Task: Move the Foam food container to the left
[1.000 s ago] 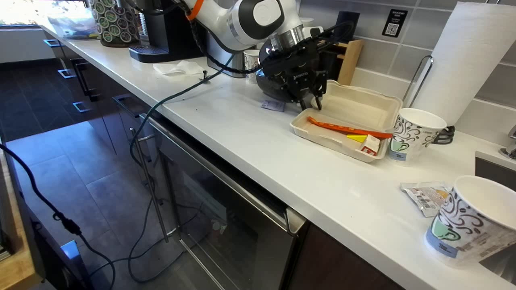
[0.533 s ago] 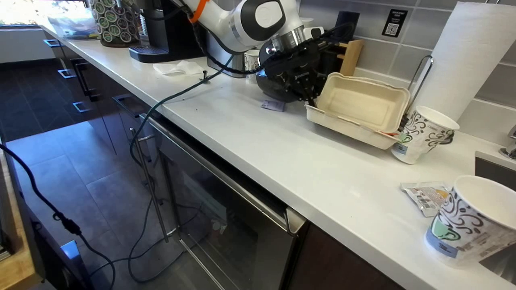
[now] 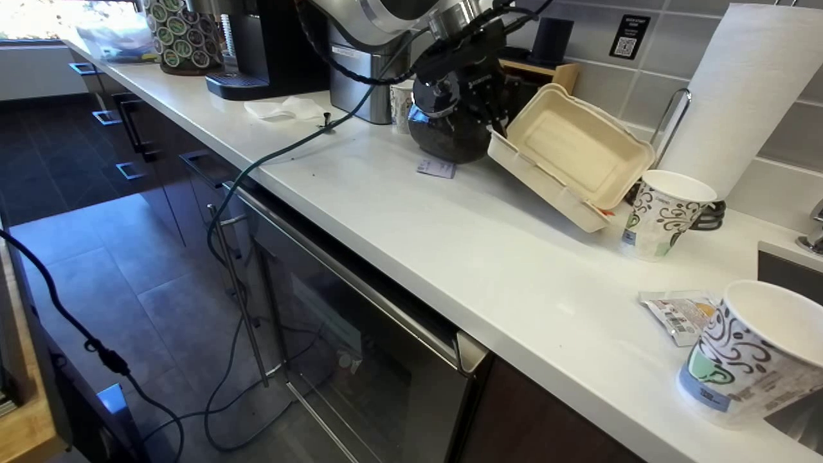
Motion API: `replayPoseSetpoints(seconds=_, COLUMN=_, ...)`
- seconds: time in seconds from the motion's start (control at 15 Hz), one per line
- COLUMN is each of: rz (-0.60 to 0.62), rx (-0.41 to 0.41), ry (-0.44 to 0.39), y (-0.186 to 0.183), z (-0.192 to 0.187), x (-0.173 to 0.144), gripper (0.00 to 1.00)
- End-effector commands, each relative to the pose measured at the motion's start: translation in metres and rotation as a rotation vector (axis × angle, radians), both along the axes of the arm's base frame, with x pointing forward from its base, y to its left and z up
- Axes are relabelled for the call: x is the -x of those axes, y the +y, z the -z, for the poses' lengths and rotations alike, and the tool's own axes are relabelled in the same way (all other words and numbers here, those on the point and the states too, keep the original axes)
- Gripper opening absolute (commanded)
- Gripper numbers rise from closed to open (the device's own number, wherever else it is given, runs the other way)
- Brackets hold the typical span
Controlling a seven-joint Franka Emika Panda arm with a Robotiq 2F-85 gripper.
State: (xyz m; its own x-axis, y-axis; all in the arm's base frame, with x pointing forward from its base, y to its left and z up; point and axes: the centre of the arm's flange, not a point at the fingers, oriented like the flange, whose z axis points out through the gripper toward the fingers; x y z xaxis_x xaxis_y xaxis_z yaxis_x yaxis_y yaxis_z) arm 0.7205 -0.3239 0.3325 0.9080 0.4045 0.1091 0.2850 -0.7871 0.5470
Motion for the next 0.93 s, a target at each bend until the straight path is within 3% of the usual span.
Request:
replayPoseSetpoints(seconds=0.0, rz=0.025, rx=-0.040, ry=0.011, y=0.026, z=-0.012, x=0.032, gripper=0.00)
replayPoseSetpoints(seconds=0.27, rz=0.078, rx=-0.084, ry=0.026, y=0.048, z=-0.010, x=0.049, gripper=0.00)
replayPoseSetpoints(seconds=0.73, rz=0.431, rx=-0.151, ry=-0.031, y=0.077, z=0.002, x=0.125, gripper=0.00)
replayPoseSetpoints(seconds=0.87, rz=0.458, rx=-0.159, ry=-0.040, y=0.098, z=-0.002, x=0.140, gripper=0.00)
